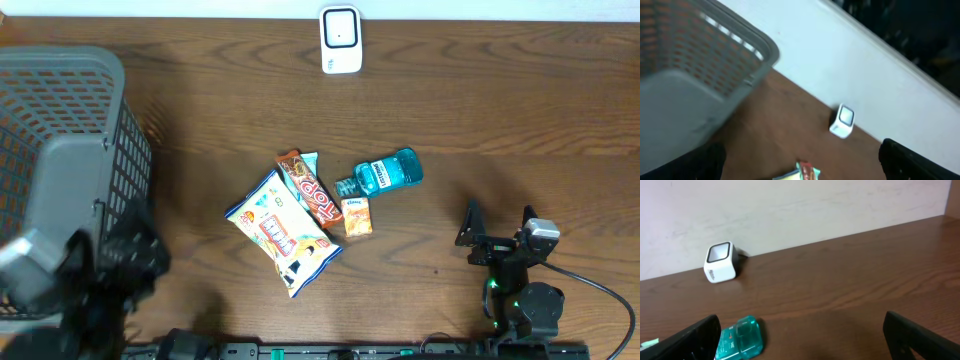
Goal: Scan the item barcode
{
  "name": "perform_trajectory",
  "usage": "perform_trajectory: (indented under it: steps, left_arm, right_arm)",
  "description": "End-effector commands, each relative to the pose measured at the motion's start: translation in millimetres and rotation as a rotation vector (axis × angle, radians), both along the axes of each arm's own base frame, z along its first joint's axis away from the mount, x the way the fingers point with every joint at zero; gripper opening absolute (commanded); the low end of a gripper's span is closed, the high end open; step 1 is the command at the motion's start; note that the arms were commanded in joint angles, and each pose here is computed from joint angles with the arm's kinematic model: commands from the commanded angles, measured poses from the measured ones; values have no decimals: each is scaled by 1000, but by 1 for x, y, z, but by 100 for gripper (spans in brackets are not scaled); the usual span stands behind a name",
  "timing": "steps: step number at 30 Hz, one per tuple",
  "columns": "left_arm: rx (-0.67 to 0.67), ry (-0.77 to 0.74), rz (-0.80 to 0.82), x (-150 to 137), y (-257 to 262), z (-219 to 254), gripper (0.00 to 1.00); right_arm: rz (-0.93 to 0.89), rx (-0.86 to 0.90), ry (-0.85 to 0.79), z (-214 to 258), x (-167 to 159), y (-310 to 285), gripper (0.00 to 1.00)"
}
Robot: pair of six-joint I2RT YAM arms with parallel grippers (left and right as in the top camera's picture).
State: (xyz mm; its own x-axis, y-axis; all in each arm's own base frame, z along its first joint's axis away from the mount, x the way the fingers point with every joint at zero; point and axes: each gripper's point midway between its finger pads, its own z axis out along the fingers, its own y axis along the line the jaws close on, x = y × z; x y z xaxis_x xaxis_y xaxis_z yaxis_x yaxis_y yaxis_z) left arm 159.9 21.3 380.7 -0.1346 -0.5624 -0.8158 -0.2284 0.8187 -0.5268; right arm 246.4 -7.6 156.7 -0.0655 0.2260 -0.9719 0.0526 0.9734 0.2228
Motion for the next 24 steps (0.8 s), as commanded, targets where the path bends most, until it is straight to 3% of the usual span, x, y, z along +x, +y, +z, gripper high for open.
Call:
perform_trajectory:
  steps: [1, 6, 24]
  left_arm:
    - [-20, -54, 132, -30, 28, 5, 98]
    - [-36, -63, 174, -47, 38, -6, 98]
    - [-66, -8, 265, -54, 51, -28, 98]
  right_arm:
    - [-6, 1, -2, 0, 0, -1, 99]
    - [-6, 1, -2, 0, 0, -1, 99]
    - [-6, 1, -2, 0, 0, -1, 99]
